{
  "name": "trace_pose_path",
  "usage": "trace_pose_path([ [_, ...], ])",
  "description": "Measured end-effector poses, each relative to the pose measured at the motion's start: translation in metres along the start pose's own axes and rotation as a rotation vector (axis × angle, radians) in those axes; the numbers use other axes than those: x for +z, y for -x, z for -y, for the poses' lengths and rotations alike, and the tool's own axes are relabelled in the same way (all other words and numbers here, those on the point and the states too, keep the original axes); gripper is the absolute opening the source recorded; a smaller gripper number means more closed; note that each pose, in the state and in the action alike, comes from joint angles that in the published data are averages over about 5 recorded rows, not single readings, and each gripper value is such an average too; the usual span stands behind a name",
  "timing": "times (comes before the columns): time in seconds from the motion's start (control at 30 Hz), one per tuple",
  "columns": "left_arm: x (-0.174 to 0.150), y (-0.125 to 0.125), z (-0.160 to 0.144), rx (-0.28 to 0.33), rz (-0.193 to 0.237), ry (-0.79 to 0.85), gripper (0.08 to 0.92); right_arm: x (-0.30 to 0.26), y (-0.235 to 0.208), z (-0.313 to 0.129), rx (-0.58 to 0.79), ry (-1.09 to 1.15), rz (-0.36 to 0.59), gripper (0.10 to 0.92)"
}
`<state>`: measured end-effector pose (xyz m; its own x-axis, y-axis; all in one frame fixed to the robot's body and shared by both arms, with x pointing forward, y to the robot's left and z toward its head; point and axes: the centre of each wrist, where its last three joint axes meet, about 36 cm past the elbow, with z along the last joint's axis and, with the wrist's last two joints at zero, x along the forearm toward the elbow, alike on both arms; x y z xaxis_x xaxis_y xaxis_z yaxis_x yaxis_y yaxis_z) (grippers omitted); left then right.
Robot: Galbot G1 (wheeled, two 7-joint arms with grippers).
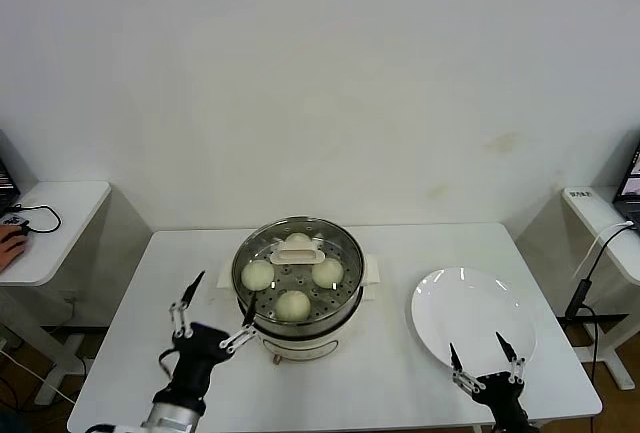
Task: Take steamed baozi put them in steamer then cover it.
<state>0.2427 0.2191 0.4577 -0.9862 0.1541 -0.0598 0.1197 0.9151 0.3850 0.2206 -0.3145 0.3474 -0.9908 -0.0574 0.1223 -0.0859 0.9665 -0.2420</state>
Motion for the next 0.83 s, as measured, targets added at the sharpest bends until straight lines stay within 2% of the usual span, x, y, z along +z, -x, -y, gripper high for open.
trace_pose_path([
  [0.2,0.028,-0.020,-0.002,-0.060,-0.086,-0.224,0.823,-0.010,-0.008,-0.001,-0.031,0.043,-0.022,0.823],
  [0.47,0.047,-0.042,0.000,-0.119,-0.177,-0.357,0.823,-0.028,-0.015,-0.005,-0.063,0.101,-0.060,0.823],
  [0.83,0.055,-0.051,-0.004,-0.174,-0.204,-0.359,0.823,-0.045,-0.017,-0.005,-0.031,0.105,-0.117,0.822],
])
